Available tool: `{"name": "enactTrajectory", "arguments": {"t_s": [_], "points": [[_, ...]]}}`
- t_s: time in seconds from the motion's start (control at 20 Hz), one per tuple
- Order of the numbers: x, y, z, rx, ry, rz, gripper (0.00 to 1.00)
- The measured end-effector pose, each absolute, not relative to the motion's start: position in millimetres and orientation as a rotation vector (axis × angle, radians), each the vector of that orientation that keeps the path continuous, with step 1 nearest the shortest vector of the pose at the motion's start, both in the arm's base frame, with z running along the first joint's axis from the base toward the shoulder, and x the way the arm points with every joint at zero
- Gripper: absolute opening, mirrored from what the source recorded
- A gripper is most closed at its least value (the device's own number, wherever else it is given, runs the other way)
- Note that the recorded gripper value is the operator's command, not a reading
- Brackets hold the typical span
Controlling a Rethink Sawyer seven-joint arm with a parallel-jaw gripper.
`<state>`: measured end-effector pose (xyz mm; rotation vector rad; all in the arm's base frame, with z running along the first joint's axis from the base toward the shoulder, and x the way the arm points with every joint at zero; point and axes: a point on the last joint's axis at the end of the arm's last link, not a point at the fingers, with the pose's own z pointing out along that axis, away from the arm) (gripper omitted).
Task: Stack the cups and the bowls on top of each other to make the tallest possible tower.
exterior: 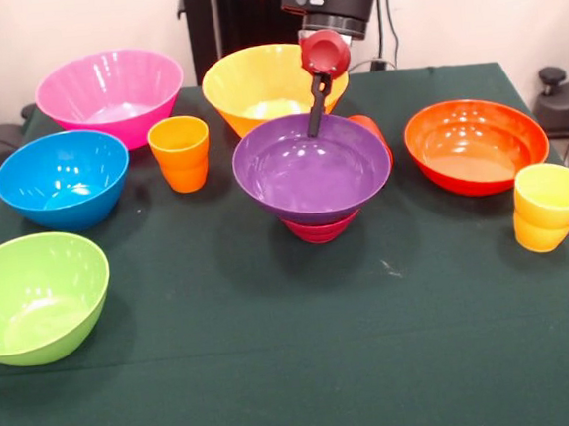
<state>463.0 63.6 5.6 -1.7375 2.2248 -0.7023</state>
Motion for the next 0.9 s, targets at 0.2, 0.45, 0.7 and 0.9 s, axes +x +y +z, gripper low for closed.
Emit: {"name": "enactTrajectory", "arguments": {"t_s": [0.2,0.45,0.7,0.9], "points": [[463.3,63.2,5.9,-1.736,2.226,-0.703,1.00],[469.8,61.1,12.4,-1.707,2.225,-0.704,1.00],[486.6,61.4,30.0,-1.641,2.215,-0.698,1.00],[496.5,61.7,42.8,-1.599,2.230,-0.700,1.00]]}}
